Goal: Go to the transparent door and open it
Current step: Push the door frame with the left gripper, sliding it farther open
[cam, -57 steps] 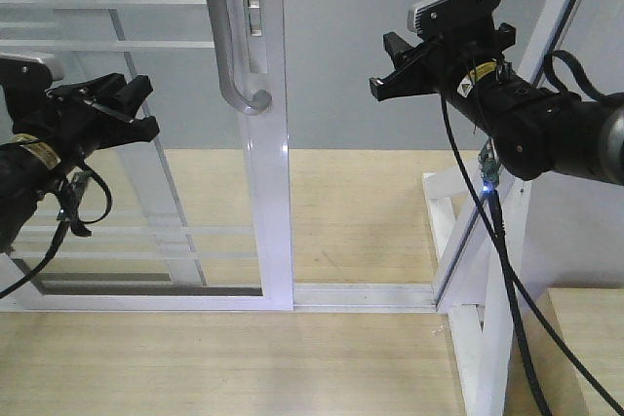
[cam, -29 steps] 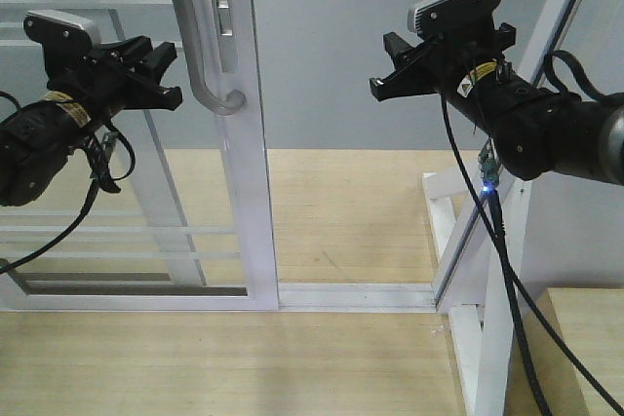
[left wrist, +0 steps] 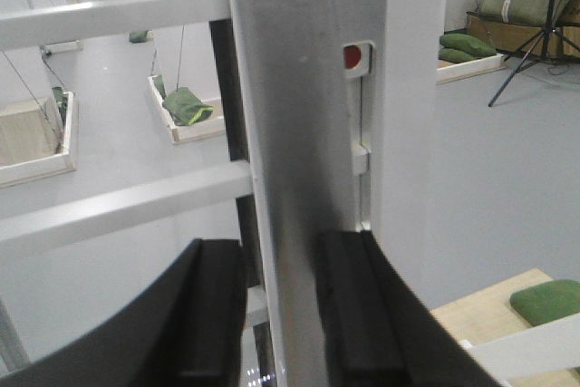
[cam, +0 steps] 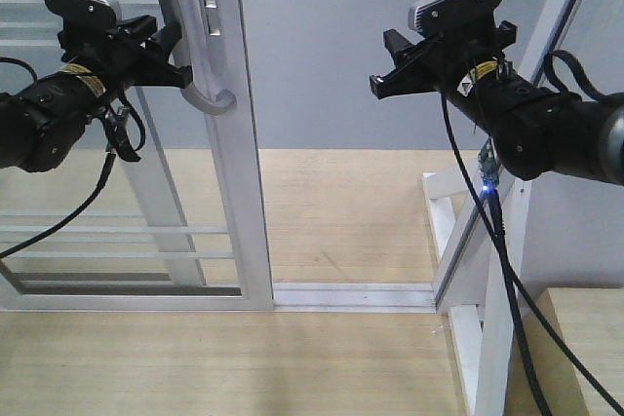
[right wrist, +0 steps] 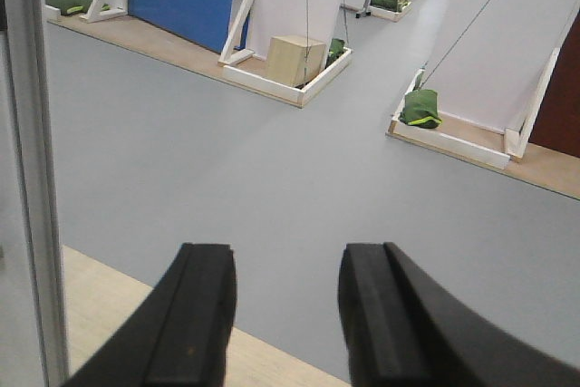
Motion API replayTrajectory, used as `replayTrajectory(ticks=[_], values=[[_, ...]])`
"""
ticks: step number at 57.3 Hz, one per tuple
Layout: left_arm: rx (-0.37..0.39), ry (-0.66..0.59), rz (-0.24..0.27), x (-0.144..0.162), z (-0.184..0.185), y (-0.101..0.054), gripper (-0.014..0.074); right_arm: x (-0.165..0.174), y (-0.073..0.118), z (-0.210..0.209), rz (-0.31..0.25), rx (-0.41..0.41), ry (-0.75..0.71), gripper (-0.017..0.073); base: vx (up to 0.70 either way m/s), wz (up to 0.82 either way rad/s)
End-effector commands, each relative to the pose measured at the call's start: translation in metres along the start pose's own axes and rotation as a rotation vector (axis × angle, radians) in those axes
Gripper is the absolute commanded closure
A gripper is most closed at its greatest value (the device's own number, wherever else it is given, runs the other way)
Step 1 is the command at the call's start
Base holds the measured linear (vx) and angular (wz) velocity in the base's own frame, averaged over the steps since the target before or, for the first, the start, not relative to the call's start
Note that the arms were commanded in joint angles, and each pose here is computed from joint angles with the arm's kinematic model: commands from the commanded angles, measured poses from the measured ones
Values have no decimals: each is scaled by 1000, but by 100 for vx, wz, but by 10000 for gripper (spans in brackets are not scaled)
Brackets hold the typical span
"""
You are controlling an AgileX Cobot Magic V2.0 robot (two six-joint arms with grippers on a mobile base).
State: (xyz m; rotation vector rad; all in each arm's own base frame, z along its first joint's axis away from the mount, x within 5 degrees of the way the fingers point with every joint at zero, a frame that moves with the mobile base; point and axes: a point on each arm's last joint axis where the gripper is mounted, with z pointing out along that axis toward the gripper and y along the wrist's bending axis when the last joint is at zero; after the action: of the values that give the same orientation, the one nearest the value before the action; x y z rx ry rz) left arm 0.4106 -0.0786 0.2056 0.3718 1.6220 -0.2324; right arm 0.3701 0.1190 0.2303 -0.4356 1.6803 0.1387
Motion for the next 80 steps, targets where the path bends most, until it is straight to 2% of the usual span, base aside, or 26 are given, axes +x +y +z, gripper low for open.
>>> replayTrajectory(ticks=[1,13,23,42,64,80], values=[[-8,-161,-12,-36,2,2,216,-35,-6,-8,-8,25,-164,203,0,0],[-7,-167,-22,-36,5,0,141,-33,-6,-7,-7,24,-162,203,0,0],[-66,-170,-67,-34,6,6,143,-33,-6,-7,-7,24,-162,203,0,0],[-64,-231,-57,-40,6,6,144,-33,-6,-7,-7,24,-162,203,0,0],[-79,-186,-59,-45,20,11,144,-33,-6,-7,-7,24,-162,203,0,0],[-122,-181,-91,-46,18,17,178,-33,-6,-7,-7,25,-162,207,0,0]])
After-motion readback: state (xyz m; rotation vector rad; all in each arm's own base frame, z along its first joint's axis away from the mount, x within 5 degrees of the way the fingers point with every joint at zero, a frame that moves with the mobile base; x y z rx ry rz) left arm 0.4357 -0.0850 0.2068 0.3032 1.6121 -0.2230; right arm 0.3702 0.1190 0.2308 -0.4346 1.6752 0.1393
